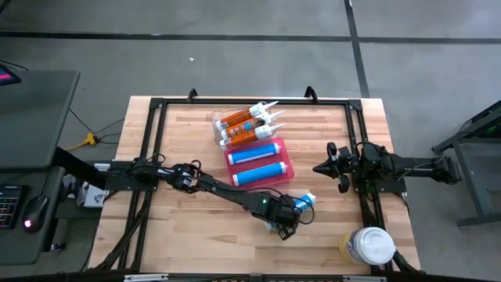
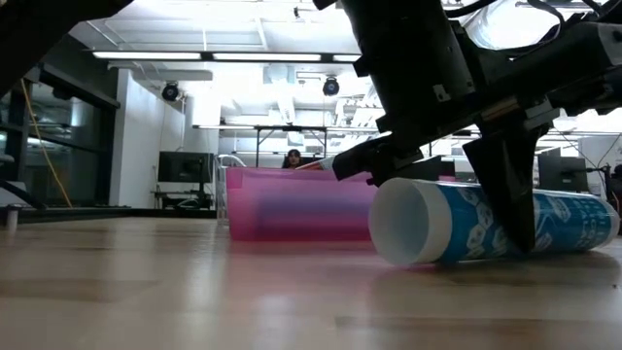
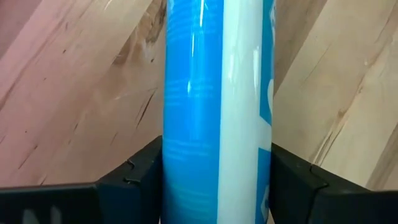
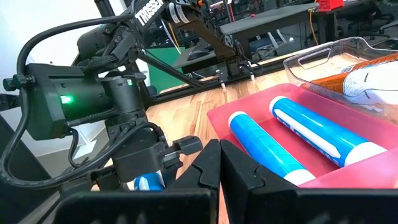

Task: Pick & place silicon tubes, Sealant and Lysol wipes
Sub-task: Put the blue sealant into the pink bin

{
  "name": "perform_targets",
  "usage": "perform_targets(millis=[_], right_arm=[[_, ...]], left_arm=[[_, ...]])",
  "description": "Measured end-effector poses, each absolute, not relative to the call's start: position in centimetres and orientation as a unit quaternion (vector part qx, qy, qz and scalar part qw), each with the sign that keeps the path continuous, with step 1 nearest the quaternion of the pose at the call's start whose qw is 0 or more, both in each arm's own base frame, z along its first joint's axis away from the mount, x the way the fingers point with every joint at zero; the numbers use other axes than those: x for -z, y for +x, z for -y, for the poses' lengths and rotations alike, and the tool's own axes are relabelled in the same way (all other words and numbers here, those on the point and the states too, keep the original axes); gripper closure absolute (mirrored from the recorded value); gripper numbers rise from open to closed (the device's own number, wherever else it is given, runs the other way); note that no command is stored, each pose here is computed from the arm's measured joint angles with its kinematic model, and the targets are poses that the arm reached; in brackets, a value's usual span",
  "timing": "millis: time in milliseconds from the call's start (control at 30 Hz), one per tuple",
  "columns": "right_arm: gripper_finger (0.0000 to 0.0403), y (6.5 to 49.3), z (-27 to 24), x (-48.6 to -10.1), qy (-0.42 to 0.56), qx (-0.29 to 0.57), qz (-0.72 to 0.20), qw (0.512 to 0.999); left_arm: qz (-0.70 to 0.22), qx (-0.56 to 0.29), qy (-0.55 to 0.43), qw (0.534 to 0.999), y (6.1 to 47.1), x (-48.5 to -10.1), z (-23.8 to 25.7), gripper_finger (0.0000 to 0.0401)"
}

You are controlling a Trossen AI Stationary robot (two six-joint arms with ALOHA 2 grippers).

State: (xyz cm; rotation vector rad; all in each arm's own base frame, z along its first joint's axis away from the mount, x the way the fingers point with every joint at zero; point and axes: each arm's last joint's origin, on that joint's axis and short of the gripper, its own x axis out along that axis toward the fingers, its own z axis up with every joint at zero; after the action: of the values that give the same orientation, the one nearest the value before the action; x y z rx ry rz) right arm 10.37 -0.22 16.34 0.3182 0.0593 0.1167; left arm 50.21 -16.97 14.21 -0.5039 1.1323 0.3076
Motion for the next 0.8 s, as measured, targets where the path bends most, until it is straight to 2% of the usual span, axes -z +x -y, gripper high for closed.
perform_targets(millis=[267, 600, 800], right_arm=[[0.0402, 10.4, 0.2, -16.3, 0.158, -0.058, -0.029, 0.985], [0.0402, 10.4, 0.2, -16.3, 0.158, -0.058, -0.029, 0.985], [0.0402, 10.4, 0.2, -16.3, 0.158, -0.058, -0.029, 0.985]], left_arm=[[-0.522, -0.137, -0.226, 0.811, 50.3, -14.4, 17.0, 0.0203], [-0.486, -0.144, -0.194, 0.840, 49.9, -17.3, 16.9, 0.0206], [-0.449, -0.143, -0.170, 0.866, 49.4, -20.7, 16.7, 0.0206]])
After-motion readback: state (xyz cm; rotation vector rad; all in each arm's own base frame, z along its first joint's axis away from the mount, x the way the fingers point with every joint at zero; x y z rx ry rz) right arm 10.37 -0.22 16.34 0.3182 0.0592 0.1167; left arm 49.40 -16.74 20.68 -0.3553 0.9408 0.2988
